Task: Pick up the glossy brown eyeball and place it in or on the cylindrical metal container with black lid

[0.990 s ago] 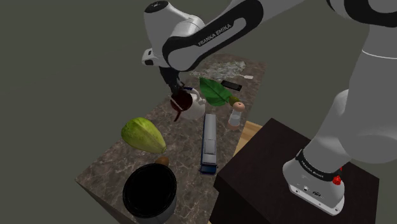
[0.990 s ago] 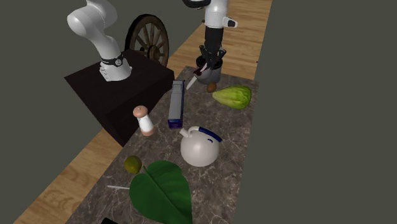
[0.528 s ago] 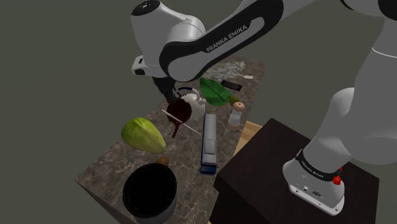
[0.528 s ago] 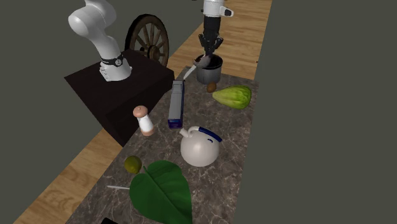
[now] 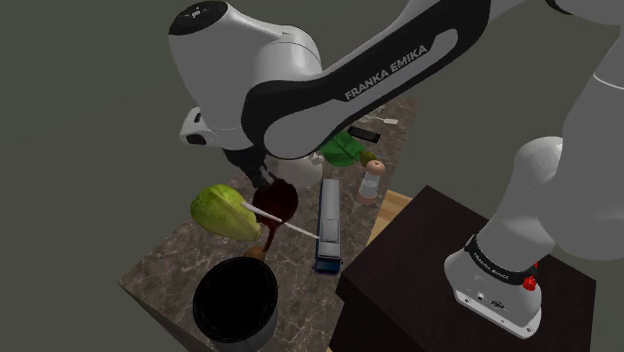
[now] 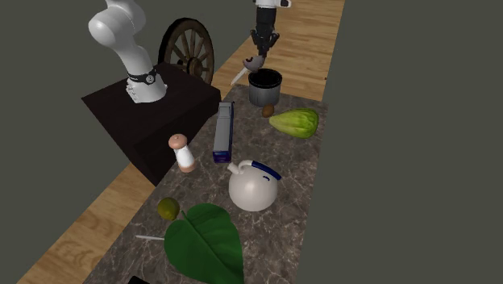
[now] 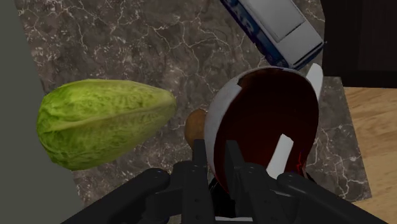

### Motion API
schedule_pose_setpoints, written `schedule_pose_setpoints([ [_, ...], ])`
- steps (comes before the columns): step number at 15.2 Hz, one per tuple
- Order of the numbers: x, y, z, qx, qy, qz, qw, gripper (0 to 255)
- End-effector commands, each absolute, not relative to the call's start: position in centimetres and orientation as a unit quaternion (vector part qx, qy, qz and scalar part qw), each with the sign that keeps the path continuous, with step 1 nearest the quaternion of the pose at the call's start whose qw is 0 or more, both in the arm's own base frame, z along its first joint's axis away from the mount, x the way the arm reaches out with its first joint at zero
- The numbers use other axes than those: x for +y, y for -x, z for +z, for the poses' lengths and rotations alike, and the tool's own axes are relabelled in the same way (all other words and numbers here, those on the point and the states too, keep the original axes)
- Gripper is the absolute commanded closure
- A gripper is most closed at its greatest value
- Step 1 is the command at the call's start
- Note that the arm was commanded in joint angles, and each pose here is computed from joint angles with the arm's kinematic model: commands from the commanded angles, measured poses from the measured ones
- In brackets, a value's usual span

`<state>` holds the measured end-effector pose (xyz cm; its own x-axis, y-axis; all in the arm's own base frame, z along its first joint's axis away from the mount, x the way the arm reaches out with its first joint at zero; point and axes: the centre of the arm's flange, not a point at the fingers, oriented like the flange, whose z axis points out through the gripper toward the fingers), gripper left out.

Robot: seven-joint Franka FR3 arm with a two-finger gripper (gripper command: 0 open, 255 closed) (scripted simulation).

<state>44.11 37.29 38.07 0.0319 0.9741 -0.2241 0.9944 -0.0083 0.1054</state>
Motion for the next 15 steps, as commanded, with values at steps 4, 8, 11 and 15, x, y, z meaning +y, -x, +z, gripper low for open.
schedule_pose_setpoints([
  [4, 42.5, -39.9, 38.9, 0.694, -0.709, -0.044, 0.117, 255],
  [8, 46.5, -36.5, 39.6, 0.694, -0.709, -0.044, 0.117, 255],
  [11, 48.0, -35.1, 39.3, 0.694, -0.709, -0.044, 0.117, 255],
  [15, 48.0, -35.1, 37.2, 0.694, -0.709, -0.044, 0.117, 255],
])
